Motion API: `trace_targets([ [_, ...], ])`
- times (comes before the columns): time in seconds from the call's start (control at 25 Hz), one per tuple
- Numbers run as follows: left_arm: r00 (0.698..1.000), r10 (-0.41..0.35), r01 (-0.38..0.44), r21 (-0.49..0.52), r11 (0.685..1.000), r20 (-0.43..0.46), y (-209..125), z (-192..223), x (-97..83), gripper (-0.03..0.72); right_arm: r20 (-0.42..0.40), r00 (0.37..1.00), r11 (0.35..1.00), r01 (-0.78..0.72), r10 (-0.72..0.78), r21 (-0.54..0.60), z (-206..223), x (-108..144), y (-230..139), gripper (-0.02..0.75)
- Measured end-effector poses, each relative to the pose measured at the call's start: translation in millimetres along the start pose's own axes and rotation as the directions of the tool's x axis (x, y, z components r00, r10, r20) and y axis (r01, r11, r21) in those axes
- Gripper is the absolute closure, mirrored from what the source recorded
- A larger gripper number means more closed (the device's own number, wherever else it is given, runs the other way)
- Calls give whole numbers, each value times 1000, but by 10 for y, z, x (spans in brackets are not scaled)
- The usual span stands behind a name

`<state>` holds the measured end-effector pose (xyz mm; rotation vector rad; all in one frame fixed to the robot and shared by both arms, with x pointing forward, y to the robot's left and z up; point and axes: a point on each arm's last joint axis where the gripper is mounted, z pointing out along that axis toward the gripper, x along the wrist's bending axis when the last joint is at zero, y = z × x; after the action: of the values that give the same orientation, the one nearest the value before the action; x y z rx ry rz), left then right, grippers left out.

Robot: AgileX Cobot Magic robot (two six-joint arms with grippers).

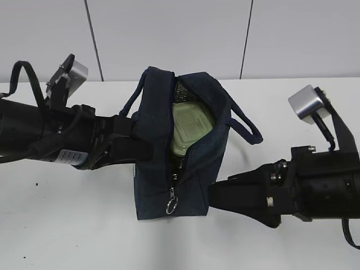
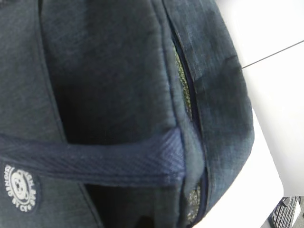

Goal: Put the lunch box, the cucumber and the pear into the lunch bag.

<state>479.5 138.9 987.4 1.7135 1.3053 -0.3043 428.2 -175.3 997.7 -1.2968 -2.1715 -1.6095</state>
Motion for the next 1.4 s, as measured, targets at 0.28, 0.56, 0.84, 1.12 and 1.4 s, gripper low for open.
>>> trace_targets([
  [0.28,997,69,-69,-16,997,-22,29,-115,-34,289,6,999,998,52,-52,46,95,-106,-61,262],
  [0.56,991,135,-135,19,991,8,-7,-166,-98,270,-3,975,973,220,-221,69,147,-165,-95,262],
  [0.84,991,133,-133,17,991,17,-6,-156,-98,270,2,937,937,348,-348,29,173,-192,-66,263],
  [1.12,983,172,-174,30,984,58,-24,-140,-119,267,-80,925,925,376,-371,60,356,-324,-200,328],
  [1.4,990,134,-136,69,988,45,-55,-14,1,309,-139,911,906,405,-388,125,532,-476,-394,334],
])
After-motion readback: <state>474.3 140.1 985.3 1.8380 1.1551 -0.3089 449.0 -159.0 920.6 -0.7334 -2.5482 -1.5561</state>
